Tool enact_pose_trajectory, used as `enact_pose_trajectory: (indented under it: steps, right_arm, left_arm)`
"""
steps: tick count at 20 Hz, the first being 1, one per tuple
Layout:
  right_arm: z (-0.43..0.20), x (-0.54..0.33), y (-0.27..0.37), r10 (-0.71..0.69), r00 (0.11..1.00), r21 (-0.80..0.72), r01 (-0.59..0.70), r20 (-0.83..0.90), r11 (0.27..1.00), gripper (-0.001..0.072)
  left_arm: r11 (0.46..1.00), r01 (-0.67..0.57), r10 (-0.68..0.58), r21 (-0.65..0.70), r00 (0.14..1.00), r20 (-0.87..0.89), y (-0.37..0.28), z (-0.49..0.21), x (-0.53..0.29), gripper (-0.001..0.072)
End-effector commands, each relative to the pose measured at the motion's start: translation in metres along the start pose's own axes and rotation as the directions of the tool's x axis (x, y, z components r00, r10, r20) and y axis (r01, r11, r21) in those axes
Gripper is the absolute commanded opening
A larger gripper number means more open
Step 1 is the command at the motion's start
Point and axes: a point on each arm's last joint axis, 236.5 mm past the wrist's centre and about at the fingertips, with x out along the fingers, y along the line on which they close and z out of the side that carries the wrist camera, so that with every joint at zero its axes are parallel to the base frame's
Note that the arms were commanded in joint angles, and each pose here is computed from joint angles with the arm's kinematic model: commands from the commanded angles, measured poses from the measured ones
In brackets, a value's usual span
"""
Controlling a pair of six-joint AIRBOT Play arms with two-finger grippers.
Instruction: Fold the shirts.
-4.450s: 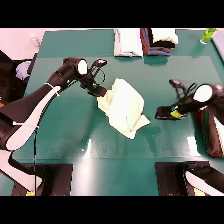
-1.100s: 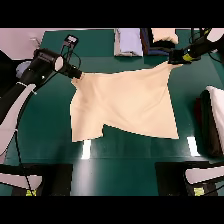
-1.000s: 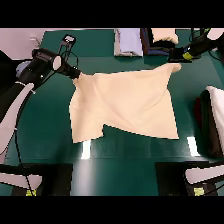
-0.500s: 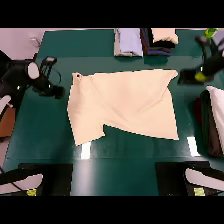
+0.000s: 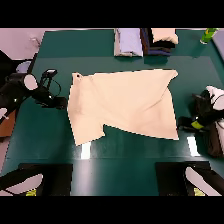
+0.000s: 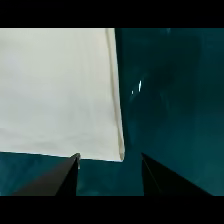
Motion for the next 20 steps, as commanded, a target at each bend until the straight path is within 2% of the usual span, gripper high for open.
enact_pose_trajectory:
  steps: [1, 3, 6, 9, 10, 11, 12, 13, 20]
  right_arm:
    - [-0.023, 0.025, -0.002, 0.019, 0.998, 0.06, -0.015, -0.06, 0.998, 0.045]
    - [-0.02, 0.03, 0.01, 0.065, 0.995, 0.07, -0.061, -0.069, 0.996, 0.045]
    - [-0.018, 0.038, 0.02, 0.059, 0.995, 0.038, -0.056, -0.075, 0.998, 0.0448]
    - [-0.013, 0.04, 0.026, 0.048, 0.997, 0.007, -0.047, -0.053, 0.999, 0.0363]
    - [-0.012, 0.04, 0.027, 0.047, 0.998, 0.004, -0.047, -0.051, 0.999, 0.0309]
    - [-0.013, 0.04, 0.026, 0.046, 0.997, 0.002, -0.046, -0.055, 0.999, 0.0161]
    - [-0.014, 0.04, 0.025, 0.04, 0.998, -0.002, -0.04, -0.056, 0.999, 0.0047]
    - [-0.015, 0.04, 0.022, 0.028, 0.998, -0.007, -0.029, -0.062, 1.0, 0.0028]
    - [-0.015, 0.04, 0.021, 0.024, 0.998, -0.009, -0.024, -0.063, 1.0, 0.0028]
  left_arm:
    - [1.0, 0.016, -0.016, -0.004, 1.0, 0.0, -0.003, -0.001, 0.001, 0.0499]
    - [1.0, 0.015, -0.015, -0.004, 1.0, 0.0, -0.003, -0.001, 0.001, 0.0499]
    - [1.0, 0.015, -0.015, -0.003, 1.0, 0.0, -0.003, -0.001, 0.001, 0.05]
    - [1.0, 0.015, -0.015, -0.003, 1.0, -0.006, -0.003, -0.003, 0.001, 0.05]
    - [1.0, 0.015, -0.015, -0.004, 1.0, -0.005, -0.003, -0.002, 0.001, 0.05]
    - [1.0, 0.015, -0.015, -0.004, 1.0, -0.005, -0.003, -0.002, 0.001, 0.05]
    - [1.0, 0.015, -0.015, 0.002, 1.0, -0.003, -0.003, -0.002, 0.001, 0.0501]
    - [1.0, 0.015, -0.015, 0.011, 1.0, -0.002, -0.003, -0.001, 0.003, 0.0501]
    - [0.997, 0.082, -0.082, -0.005, 0.994, -0.069, -0.015, 0.003, 0.054, 0.051]
